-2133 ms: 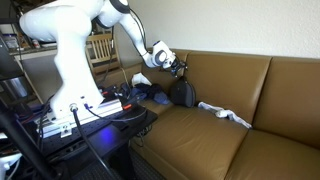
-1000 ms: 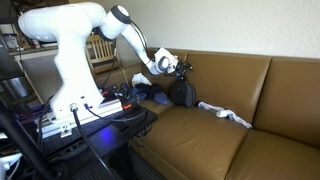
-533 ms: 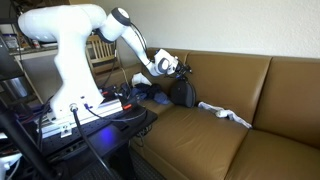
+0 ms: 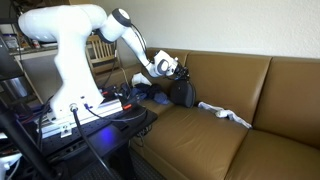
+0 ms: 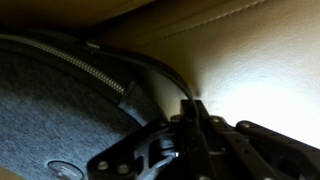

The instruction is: Move the black bag to the right then move it to the left

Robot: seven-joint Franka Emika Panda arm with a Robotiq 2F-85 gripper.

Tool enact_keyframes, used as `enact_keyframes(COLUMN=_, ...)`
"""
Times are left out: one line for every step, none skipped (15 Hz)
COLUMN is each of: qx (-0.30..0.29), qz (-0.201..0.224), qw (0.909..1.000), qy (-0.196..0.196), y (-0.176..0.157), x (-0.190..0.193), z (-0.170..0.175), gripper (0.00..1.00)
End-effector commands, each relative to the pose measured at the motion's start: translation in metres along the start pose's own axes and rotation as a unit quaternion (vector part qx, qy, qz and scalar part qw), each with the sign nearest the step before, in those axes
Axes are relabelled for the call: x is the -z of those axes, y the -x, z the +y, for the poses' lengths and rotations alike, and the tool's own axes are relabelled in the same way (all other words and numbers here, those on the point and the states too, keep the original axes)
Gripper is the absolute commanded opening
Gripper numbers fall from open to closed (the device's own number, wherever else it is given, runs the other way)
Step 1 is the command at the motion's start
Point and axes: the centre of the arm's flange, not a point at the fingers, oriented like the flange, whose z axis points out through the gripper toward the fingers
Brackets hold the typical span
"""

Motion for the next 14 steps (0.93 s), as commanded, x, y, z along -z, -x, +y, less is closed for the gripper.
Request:
enact_keyframes(qx=-0.028, qz=-0.006, qw=0.9996, qy=-0.003, y=-0.003, x=-0.002, z=-0.007, gripper=0.00)
enact_keyframes(qx=-0.029, qz=-0.006, qw=0.9995, qy=-0.003, y=-0.004, x=-0.002, z=-0.008, gripper=0.01)
enact_keyframes(qx=-0.033, qz=-0.005, qw=0.9994, qy=-0.002, y=-0.005, x=-0.002, z=-0.007, gripper=0.01)
enact_keyframes(qx=-0.036, qz=-0.004, qw=0.9993, qy=-0.001, y=-0.006, x=-0.002, z=-0.008, gripper=0.01)
enact_keyframes(qx=-0.041, qz=-0.004, qw=0.9992, qy=0.002, y=-0.007, x=-0.002, z=-0.010, gripper=0.01)
enact_keyframes(qx=-0.051, qz=-0.005, qw=0.9986, qy=0.010, y=-0.008, x=0.000, z=-0.011, gripper=0.01)
enact_keyframes(qx=-0.067, qz=-0.014, qw=0.9973, qy=0.029, y=-0.008, x=0.006, z=-0.018, gripper=0.01)
enact_keyframes(qx=-0.082, qz=-0.026, qw=0.9953, qy=0.044, y=-0.008, x=0.012, z=-0.025, gripper=0.01)
enact_keyframes(qx=-0.102, qz=-0.043, qw=0.9923, qy=0.056, y=-0.007, x=0.027, z=-0.040, gripper=0.01)
enact_keyframes(qx=-0.118, qz=-0.058, qw=0.9892, qy=0.064, y=-0.005, x=0.036, z=-0.053, gripper=0.01)
enact_keyframes(qx=-0.134, qz=-0.076, qw=0.9857, qy=0.069, y=-0.004, x=0.048, z=-0.068, gripper=0.01)
enact_keyframes(qx=-0.147, qz=-0.094, qw=0.9819, qy=0.073, y=-0.001, x=0.058, z=-0.084, gripper=0.01)
enact_keyframes(qx=-0.153, qz=-0.109, qw=0.9794, qy=0.074, y=0.001, x=0.066, z=-0.099, gripper=0.01)
enact_keyframes(qx=-0.163, qz=-0.122, qw=0.9763, qy=0.074, y=0.002, x=0.075, z=-0.114, gripper=0.01)
